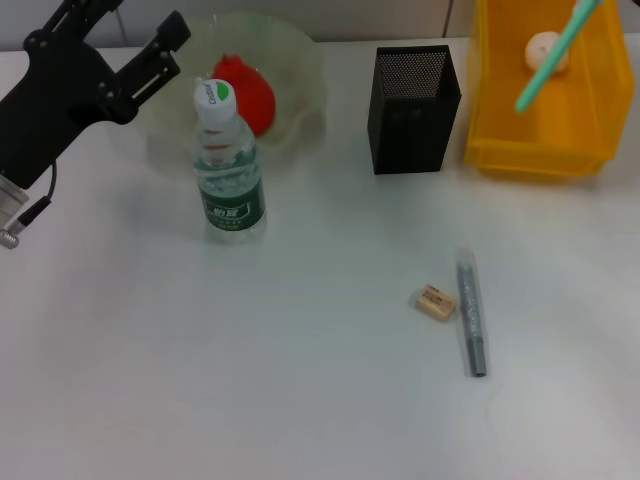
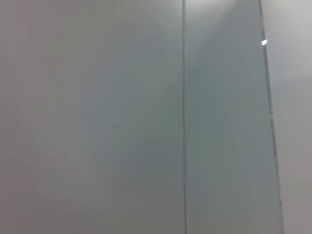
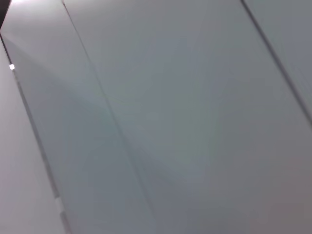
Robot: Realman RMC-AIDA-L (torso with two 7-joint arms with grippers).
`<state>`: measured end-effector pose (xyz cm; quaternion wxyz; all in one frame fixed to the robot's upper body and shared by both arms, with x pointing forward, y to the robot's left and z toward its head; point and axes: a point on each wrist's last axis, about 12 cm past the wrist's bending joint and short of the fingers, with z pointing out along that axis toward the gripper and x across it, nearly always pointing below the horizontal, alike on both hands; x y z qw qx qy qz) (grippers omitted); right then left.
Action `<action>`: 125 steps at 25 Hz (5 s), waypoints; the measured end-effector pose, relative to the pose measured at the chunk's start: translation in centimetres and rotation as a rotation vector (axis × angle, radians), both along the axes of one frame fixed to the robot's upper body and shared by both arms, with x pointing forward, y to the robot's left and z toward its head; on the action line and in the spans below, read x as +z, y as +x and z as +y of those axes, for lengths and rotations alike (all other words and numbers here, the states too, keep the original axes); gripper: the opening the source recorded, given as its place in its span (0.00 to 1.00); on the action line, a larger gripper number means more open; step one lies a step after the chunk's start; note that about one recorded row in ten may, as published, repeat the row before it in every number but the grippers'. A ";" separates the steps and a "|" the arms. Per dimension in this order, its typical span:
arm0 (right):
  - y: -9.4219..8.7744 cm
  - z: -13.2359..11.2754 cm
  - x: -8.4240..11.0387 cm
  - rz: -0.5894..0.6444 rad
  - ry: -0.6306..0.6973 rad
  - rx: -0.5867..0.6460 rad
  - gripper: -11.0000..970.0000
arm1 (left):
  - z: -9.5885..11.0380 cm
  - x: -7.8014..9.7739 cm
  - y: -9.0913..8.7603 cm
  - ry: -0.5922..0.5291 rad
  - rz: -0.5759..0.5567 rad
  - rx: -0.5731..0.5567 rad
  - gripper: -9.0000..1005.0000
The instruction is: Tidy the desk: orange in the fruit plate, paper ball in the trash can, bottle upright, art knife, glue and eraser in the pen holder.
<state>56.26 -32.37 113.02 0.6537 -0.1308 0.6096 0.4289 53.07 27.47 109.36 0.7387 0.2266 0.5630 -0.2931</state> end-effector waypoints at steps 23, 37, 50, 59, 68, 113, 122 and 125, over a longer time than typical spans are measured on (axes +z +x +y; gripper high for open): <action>7.5 9.2 -0.4 -0.035 -0.253 -0.094 0.23 | 0.6 -2.0 -1.7 -0.015 0.047 0.029 0.80; 7.7 10.4 -1.5 -0.007 -0.314 -0.104 0.24 | 0.9 -1.7 -1.4 -0.005 0.026 0.042 0.80; 7.2 10.4 -2.1 0.009 -0.295 -0.099 0.30 | 1.1 -1.6 -1.6 -0.013 0.022 0.044 0.80; 5.7 9.2 -1.5 0.001 -0.248 -0.007 0.52 | 0.7 -1.2 -1.6 -0.032 0.000 0.013 0.80; 2.8 8.0 4.6 0.294 -0.609 0.232 0.54 | 0.2 -0.8 -1.3 -0.055 -0.001 -0.021 0.80; 3.7 16.2 -0.5 0.807 -1.237 0.498 0.57 | -0.5 -1.7 -0.8 -0.051 0.053 -0.007 0.80; 3.5 16.6 -0.9 0.814 -1.256 0.519 0.56 | -0.4 -1.9 -0.9 -0.053 0.061 -0.003 0.80; 3.5 16.8 -1.1 0.812 -1.266 0.528 0.56 | -0.5 -1.9 -0.8 -0.051 0.059 -0.003 0.80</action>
